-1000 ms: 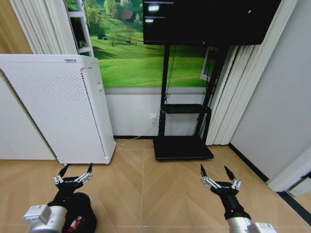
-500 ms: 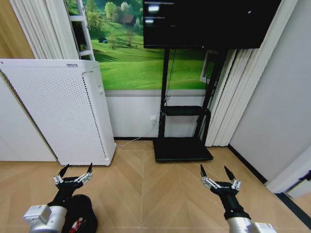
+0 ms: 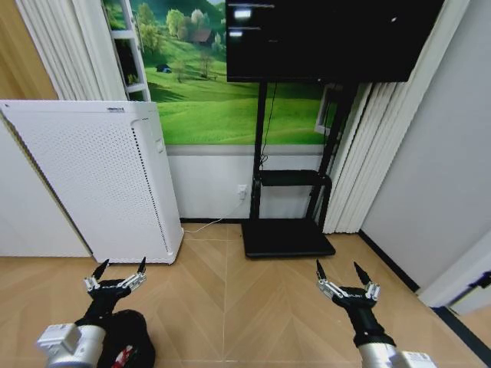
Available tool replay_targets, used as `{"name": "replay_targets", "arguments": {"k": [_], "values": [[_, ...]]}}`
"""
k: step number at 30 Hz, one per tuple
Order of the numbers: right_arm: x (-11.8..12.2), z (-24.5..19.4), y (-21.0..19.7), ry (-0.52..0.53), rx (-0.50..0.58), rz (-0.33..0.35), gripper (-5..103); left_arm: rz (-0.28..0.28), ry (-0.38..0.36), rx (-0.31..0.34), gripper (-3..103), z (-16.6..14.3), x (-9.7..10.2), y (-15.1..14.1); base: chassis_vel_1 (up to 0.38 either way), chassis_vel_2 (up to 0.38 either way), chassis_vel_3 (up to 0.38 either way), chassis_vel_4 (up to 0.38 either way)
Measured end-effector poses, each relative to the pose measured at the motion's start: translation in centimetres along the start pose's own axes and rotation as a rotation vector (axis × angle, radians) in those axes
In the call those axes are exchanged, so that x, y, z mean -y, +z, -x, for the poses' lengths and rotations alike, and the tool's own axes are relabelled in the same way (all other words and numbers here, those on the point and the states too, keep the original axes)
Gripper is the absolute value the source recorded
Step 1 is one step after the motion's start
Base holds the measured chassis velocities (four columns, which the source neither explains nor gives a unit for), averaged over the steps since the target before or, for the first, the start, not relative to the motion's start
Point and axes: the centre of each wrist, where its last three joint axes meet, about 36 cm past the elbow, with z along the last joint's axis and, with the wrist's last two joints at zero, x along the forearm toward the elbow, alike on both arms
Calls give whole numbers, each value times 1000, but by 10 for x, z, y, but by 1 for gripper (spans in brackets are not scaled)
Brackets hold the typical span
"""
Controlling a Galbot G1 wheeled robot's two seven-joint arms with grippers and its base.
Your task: Pick up the trash bin and place the garbage on the floor into it.
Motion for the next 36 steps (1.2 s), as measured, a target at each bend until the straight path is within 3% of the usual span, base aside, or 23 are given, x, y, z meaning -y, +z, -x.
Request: {"name": "replay_targets", "arguments": {"k": [36], "values": [[0,0,0,0,1,0,100,0,0,0,100,0,0,0,2,2,-2,-1]]}}
